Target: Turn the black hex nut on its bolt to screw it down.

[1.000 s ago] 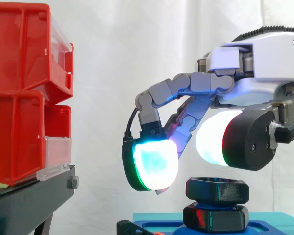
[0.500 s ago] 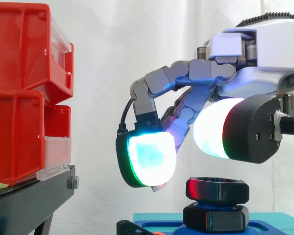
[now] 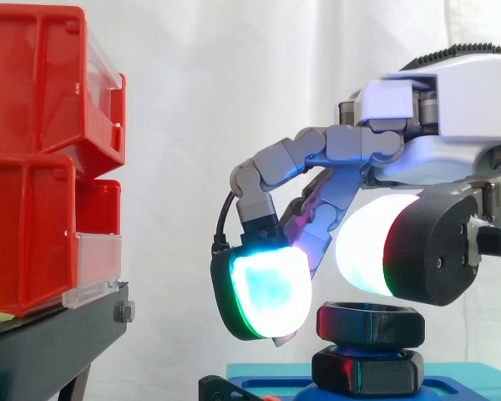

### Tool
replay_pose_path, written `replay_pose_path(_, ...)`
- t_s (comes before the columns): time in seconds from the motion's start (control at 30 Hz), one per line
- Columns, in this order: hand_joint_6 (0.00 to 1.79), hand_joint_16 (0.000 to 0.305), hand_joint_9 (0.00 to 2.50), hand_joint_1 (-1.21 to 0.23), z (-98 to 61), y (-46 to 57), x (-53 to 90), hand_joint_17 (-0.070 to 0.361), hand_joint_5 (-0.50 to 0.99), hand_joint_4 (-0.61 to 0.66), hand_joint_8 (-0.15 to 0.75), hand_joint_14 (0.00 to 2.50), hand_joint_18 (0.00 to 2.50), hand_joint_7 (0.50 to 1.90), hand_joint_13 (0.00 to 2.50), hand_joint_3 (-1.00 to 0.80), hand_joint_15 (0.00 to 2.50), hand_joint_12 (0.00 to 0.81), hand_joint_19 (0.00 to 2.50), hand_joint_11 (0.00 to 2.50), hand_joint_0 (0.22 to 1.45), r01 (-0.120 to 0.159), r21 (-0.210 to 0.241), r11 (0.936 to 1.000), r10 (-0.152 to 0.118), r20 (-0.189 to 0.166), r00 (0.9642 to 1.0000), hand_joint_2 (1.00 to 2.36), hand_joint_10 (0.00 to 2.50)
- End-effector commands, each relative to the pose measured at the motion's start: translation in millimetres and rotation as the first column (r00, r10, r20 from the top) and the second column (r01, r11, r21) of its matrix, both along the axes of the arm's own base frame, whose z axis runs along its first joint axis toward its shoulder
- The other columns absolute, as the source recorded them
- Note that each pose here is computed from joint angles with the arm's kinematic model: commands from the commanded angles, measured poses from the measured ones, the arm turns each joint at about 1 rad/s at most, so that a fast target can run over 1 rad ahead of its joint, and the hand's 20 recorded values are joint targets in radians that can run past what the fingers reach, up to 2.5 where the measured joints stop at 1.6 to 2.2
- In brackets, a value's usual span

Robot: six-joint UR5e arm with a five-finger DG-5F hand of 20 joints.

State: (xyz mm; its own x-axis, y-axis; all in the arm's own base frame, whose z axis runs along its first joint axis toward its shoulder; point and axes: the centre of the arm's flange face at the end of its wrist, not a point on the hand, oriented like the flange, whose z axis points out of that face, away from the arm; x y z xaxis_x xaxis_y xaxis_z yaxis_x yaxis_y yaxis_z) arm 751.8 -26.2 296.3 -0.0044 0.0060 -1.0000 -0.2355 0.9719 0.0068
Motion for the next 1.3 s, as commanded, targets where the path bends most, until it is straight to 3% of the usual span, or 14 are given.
replay_pose_path(0.0,0.64,0.037,1.02,-0.33,-0.8,-0.9,-0.3,0.083,-0.02,0.21,0.311,0.01,0.75,1.28,0.87,-0.5,0.23,0.31,0.34,0.29,0.55,0.0,0.0,1.0,0.0,0.0,1.0,1.0,0.01)
replay_pose_path(0.3,0.65,0.037,1.03,-0.33,-1.4,-4.0,-1.2,0.083,-0.02,0.21,0.312,0.01,0.75,1.27,0.88,-0.5,0.23,0.31,0.34,0.29,0.55,0.0,-0.001,1.0,0.0,-0.006,1.0,1.0,0.01)
replay_pose_path(0.97,0.67,0.037,1.05,-0.34,-1.5,-26.8,-4.4,0.082,-0.02,0.22,0.316,0.01,0.76,1.25,0.88,-0.5,0.23,0.307,0.34,0.29,0.55,-0.023,-0.001,0.9997,0.023,-0.008,0.9997,1.0,0.01)
replay_pose_path(1.27,0.67,0.037,1.05,-0.34,-0.9,-53.6,-8.1,0.082,-0.02,0.21,0.312,0.01,0.76,1.24,0.88,-0.5,0.22,0.309,0.34,0.29,0.55,-0.034,0.0,0.9994,0.034,-0.002,0.9994,1.0,0.01)
